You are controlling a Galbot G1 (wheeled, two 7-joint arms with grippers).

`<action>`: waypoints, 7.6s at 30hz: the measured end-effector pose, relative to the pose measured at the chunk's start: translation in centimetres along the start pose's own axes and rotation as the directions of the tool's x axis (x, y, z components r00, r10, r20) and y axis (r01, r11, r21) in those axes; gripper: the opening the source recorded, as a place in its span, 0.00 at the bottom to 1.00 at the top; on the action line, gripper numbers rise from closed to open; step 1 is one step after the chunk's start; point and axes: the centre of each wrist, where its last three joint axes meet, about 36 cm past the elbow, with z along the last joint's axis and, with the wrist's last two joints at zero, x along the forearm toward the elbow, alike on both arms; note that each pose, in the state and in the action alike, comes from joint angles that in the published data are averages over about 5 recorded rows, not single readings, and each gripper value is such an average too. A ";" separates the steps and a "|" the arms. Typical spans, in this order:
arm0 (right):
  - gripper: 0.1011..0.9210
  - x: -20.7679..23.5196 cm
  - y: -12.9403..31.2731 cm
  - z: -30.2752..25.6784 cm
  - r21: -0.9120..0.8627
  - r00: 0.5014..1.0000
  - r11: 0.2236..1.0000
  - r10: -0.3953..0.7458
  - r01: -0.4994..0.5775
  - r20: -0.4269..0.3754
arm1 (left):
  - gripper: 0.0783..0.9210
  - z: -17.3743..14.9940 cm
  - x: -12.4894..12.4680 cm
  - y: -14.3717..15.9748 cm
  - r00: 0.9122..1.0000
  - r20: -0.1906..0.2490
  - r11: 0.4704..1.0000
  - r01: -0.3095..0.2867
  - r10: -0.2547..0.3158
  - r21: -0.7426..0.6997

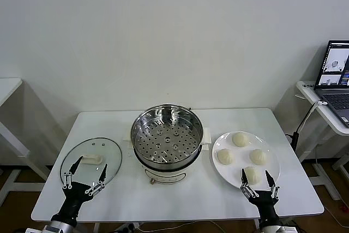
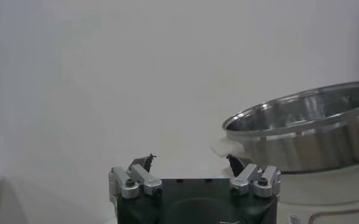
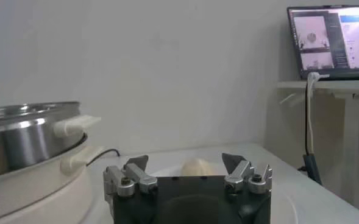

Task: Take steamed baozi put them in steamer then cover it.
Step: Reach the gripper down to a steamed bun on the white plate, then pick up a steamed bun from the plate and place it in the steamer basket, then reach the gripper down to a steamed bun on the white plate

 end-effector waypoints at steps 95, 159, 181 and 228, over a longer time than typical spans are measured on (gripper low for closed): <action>0.66 -45.8 -1.3 -15.9 0.212 0.199 -0.230 -0.080 0.950 -0.977 | 0.88 -2.5 1.0 -0.9 0.998 0.031 0.999 0.048 -0.049 0.022; 0.70 -38.6 36.0 -27.3 0.093 0.228 -0.994 -0.105 -0.064 -0.968 | 0.88 -3.7 1.1 -0.9 0.996 0.058 0.997 0.072 -0.074 0.029; 0.88 -38.7 33.3 -32.2 0.173 0.223 -0.982 -0.152 0.081 -0.963 | 0.88 -3.6 1.0 -0.8 0.995 0.053 0.996 0.079 -0.080 0.030; 0.88 -38.6 5.3 -15.5 0.127 0.089 -0.255 -0.158 0.959 -0.983 | 0.88 -3.8 0.9 -1.4 0.993 0.049 0.994 0.102 -0.104 0.041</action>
